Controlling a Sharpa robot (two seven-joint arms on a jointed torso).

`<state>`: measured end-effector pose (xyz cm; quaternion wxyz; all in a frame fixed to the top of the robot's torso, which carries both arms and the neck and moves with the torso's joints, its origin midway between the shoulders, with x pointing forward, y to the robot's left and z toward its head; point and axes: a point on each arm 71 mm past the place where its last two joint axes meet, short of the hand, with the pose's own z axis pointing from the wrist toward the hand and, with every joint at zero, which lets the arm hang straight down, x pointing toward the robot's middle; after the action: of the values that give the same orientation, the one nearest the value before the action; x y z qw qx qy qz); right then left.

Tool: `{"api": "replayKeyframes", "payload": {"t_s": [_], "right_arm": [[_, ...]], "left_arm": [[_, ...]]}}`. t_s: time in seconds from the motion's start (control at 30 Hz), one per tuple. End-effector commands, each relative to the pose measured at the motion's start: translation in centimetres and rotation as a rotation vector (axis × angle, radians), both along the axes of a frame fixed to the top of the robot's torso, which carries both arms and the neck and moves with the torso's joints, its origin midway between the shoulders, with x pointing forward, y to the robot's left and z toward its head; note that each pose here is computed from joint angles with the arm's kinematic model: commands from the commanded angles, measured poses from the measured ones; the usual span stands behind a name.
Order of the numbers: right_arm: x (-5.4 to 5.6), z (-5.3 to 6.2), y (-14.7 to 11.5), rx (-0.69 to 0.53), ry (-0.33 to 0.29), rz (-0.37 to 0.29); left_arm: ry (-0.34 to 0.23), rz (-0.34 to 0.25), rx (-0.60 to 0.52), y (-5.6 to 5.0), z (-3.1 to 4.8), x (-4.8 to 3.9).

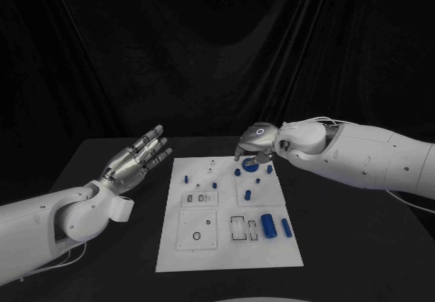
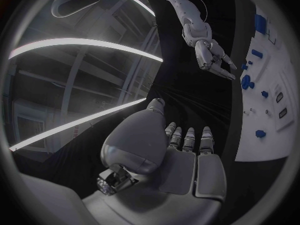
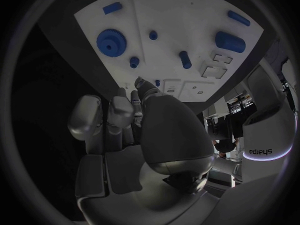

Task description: Assemble the parts on the task board

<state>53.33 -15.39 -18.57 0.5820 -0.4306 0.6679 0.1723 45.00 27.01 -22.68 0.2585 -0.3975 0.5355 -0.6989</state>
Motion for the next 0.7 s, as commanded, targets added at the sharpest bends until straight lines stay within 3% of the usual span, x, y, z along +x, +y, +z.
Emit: {"api": "replayKeyframes", "payload": {"t_s": [0.03,0.7], "right_arm": [[0.4,-0.1,-0.1,0.042,-0.021,-0.036],[0.8,-4.2,0.2,0.052,0.008,-0.074]], "left_arm": [[-0.015,-0.022,-0.024,-0.2,0.28,0.1],[-0.015,-0.024,-0.024,-0.1,0.18,0.29]]}}
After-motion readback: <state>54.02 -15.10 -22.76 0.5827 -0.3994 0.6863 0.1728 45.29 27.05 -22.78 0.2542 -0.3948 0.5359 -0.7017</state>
